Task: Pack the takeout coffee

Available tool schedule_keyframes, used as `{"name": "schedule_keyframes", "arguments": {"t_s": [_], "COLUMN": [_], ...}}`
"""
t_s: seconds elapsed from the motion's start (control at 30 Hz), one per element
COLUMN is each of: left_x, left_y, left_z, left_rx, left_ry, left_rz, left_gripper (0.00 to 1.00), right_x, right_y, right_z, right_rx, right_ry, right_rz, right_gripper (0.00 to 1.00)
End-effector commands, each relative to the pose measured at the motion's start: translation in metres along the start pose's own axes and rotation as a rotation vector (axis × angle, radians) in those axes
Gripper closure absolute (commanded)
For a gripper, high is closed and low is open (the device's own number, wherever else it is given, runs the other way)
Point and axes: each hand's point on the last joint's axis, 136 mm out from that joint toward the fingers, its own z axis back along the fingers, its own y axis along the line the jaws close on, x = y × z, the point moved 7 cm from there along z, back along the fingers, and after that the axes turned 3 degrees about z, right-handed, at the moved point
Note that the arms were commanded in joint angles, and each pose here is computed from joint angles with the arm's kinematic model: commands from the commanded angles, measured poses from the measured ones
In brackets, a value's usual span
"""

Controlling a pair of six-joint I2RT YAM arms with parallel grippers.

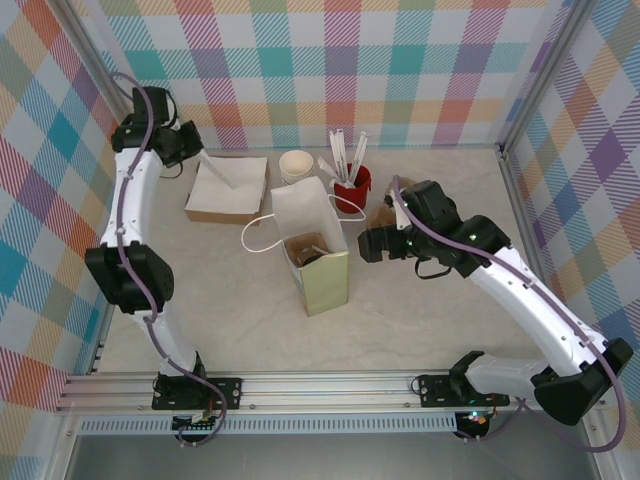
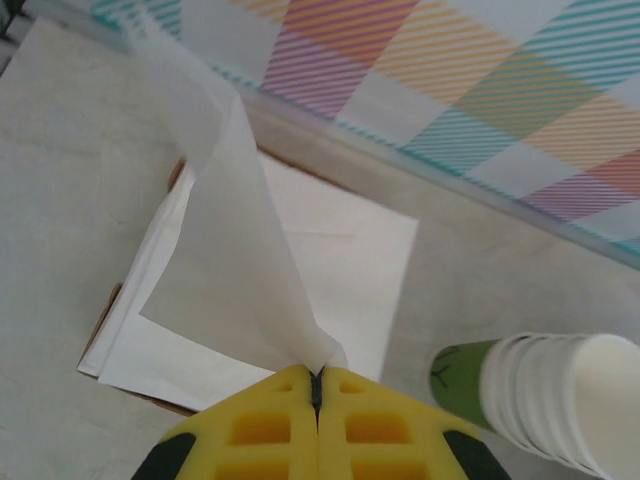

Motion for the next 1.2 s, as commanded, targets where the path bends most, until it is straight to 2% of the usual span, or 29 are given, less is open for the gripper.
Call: {"name": "schedule_keyframes", "arguments": {"t_s": [0.0, 0.3, 0.47, 0.57, 0.77, 1.0, 1.17], "left_x": [0.008, -0.017, -0.052, -0.076, -0.109, -0.133, -0.143], "left_y": [-0.030, -0.100, -0.138, -0.156, -0.181, -0.198, -0.206], "left_z": [0.045, 0.155, 0.208, 0.231, 0.261, 0.277, 0.284], "left_rx": [-0.172, -0.564, -0.834, -0.949, -1.135, -1.262, -1.315], "left_ry": [-0.080, -0.180, -0.198, -0.191, -0.170, -0.132, -0.115], "left_rz": [-0.105, -0.374, -0.541, -0.635, -0.748, -0.820, -0.845], "left_gripper": [0.99, 1.00, 1.00, 1.00, 1.00, 1.00, 1.00], "right_x": [0.015, 0.054, 0.074, 0.083, 0.103, 0.124, 0.132], "right_y": [0.000, 0.016, 0.045, 0.062, 0.088, 0.104, 0.112], "right_z": [0.028, 0.089, 0.124, 0.140, 0.163, 0.169, 0.153], "right_rx": [-0.017, 0.062, 0.290, 0.436, 0.663, 0.729, 0.726], "right_ry": [-0.111, -0.359, -0.487, -0.535, -0.602, -0.723, -0.738], "right_rz": [0.062, 0.266, 0.365, 0.403, 0.458, 0.551, 0.610], "right_gripper": [0.00, 0.00, 0.00, 0.00, 0.00, 0.00, 0.00]}}
